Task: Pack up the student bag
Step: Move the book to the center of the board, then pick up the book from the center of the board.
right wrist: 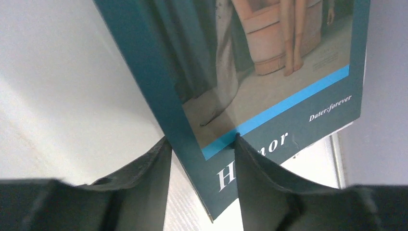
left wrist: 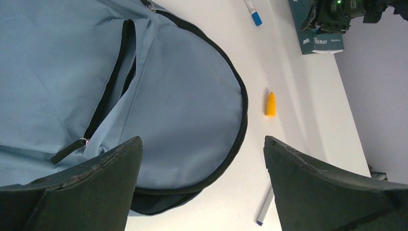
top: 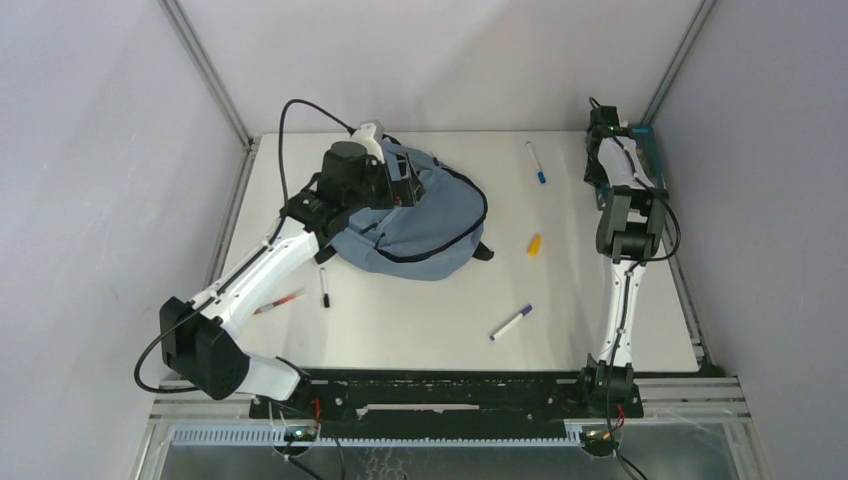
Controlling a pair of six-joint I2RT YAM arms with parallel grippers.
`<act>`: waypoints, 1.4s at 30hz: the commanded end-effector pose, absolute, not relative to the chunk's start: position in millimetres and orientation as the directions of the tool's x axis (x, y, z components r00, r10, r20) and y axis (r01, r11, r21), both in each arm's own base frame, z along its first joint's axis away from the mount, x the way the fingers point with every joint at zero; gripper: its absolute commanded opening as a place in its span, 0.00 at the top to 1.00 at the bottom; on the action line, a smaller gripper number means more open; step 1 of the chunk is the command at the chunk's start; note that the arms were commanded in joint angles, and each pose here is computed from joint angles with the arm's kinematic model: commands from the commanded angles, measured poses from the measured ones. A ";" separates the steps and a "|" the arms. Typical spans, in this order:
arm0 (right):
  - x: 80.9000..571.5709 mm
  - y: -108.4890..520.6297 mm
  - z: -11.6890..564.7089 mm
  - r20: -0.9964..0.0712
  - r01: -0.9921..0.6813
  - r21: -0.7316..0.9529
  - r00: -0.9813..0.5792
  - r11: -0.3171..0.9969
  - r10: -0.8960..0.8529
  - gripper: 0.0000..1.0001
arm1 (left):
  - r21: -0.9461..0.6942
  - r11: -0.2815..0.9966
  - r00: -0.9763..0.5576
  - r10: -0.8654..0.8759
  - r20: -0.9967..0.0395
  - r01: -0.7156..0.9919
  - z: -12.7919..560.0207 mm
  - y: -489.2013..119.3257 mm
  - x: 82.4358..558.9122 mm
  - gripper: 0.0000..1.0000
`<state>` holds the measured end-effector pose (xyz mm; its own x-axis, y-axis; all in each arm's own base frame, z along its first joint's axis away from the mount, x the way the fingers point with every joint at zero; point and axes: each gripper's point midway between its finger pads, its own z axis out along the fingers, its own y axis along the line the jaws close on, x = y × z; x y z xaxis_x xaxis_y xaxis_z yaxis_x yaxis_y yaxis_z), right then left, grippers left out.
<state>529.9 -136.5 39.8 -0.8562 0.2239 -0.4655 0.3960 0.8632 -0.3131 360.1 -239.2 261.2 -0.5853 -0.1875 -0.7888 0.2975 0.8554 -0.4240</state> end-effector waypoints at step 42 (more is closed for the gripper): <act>266.2 -46.2 116.5 -0.413 0.601 0.578 -0.369 0.552 0.833 0.07 | -0.530 0.712 -0.580 -0.210 -0.787 0.462 285.6 -283.0 336.3 0.00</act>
<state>267.8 -58.6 122.6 -0.5422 0.6018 -0.5864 0.5908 0.7693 0.2432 339.5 -258.8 258.0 -0.6204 -0.2075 -0.7563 0.3736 0.7697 -0.5177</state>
